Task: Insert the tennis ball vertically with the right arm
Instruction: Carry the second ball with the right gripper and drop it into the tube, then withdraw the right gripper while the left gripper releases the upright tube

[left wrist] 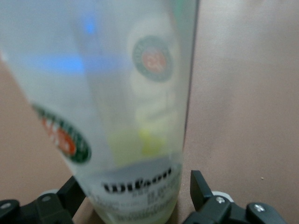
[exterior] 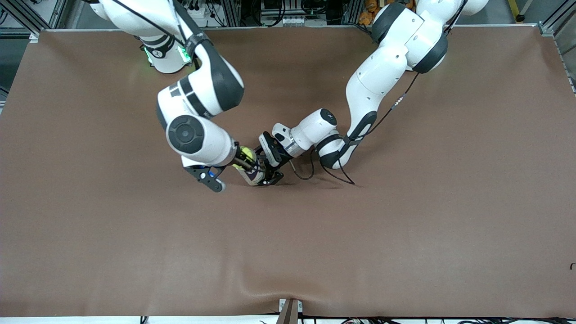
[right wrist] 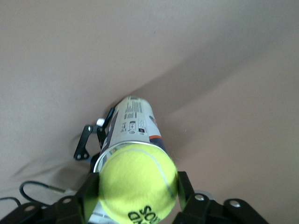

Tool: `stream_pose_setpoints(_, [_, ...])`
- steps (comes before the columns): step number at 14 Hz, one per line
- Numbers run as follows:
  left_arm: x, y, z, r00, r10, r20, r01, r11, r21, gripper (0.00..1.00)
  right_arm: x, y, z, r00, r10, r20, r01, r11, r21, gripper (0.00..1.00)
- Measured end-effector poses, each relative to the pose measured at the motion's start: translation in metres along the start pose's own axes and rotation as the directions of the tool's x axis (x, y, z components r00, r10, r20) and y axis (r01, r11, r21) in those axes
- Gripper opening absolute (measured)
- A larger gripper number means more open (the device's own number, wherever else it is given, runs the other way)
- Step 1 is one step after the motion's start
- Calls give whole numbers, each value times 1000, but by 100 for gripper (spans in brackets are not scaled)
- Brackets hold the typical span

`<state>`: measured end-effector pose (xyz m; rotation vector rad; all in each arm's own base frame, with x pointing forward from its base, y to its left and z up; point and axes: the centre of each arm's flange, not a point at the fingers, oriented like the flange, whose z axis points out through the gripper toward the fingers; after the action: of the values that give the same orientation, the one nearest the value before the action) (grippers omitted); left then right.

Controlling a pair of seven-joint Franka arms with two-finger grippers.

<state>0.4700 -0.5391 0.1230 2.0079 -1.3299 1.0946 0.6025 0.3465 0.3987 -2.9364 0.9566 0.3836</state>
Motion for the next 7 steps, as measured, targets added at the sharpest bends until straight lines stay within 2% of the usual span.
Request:
stream_pose_setpoints(2, [0,0,0,1000,0,0,0,1000,0,98,12,6,-12,1000,-3,-6,3,1000,21,99])
stream_pose_setpoints(4, [0,0,0,1000,0,-1,0,1000,0,99,14,9,-29,1000,-1,-16,1,999,45,100])
stream_pose_setpoints(7, [1,0,0,1000,-1,-2,1,1000,-1,99,9,18,-61,1000,-6,-4,6,999,35,100])
